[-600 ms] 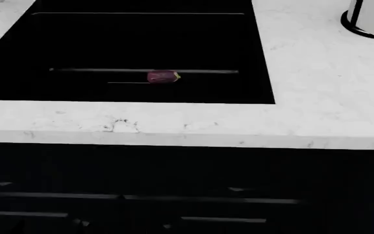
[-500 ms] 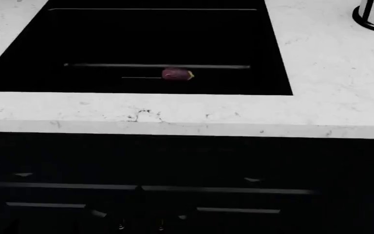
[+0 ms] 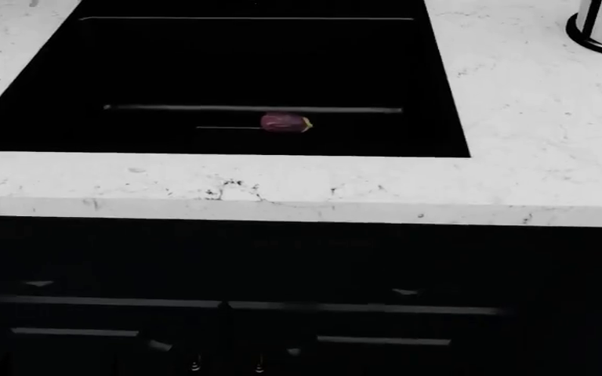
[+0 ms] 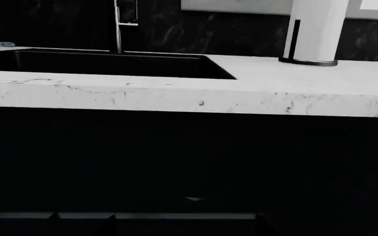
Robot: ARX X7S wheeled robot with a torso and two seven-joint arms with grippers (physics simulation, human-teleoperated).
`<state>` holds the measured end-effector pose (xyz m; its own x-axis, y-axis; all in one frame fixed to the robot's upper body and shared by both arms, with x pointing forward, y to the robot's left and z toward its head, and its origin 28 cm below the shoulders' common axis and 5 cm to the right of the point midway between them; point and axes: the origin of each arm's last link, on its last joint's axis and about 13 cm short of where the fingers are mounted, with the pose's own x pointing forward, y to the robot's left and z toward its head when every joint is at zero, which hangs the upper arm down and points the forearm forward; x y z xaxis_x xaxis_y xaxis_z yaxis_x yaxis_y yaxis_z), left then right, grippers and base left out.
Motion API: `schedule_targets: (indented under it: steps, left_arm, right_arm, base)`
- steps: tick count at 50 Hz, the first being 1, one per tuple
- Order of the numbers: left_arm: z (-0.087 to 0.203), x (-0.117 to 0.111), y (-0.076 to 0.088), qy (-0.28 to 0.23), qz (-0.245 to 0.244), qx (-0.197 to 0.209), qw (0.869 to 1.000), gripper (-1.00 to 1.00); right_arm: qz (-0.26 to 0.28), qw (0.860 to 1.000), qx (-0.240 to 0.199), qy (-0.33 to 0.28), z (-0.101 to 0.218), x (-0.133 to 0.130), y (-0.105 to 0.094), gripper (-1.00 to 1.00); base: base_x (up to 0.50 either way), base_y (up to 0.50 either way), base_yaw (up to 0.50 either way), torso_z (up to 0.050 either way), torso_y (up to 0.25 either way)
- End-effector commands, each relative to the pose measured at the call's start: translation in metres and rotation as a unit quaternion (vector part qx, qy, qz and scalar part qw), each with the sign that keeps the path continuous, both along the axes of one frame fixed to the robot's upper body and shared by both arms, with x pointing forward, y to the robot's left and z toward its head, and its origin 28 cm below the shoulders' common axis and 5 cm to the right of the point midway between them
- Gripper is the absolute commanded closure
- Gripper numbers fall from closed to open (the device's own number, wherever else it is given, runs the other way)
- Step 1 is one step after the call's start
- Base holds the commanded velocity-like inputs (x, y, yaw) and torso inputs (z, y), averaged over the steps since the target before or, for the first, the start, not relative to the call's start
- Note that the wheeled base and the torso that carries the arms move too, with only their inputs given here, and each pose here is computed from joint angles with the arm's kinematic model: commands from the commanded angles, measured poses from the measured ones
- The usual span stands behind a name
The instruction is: Pick the eggplant from the sink and place it on the plate located on the counter
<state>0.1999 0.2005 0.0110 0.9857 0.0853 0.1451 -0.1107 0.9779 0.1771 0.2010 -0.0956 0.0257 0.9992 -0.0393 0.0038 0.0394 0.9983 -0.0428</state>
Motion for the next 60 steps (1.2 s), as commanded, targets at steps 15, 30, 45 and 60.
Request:
schedule_targets:
  steps: [15, 30, 45, 60]
  left_arm:
    - [0.017, -0.009, -0.001, -0.04, 0.01, 0.024, 0.999, -1.0]
    - [0.022, -0.013, -0.001, -0.048, 0.002, 0.017, 0.999, -1.0]
    - [0.062, -0.018, -0.005, -0.088, -0.012, 0.022, 0.996, -1.0]
    - [0.087, -0.014, -0.007, -0.117, -0.015, 0.022, 0.993, -1.0]
  right_arm:
    - [0.004, 1.0, -0.009, -0.012, 0.015, -0.004, 0.004, -1.0]
    - [0.004, 0.999, -0.022, -0.027, 0.025, -0.006, 0.008, -1.0]
    - [0.014, 0.998, -0.031, -0.059, 0.06, -0.006, 0.008, -1.0]
    - [0.015, 0.996, -0.053, -0.07, 0.076, 0.001, 0.009, -1.0]
  base:
    - [0.0, 0.0, 0.0, 0.05, 0.0]
    - [0.0, 0.0, 0.0, 0.05, 0.0]
    - [0.0, -0.17, 0.0, 0.05, 0.0]
    - [0.01, -0.49, 0.0, 0.05, 0.0]
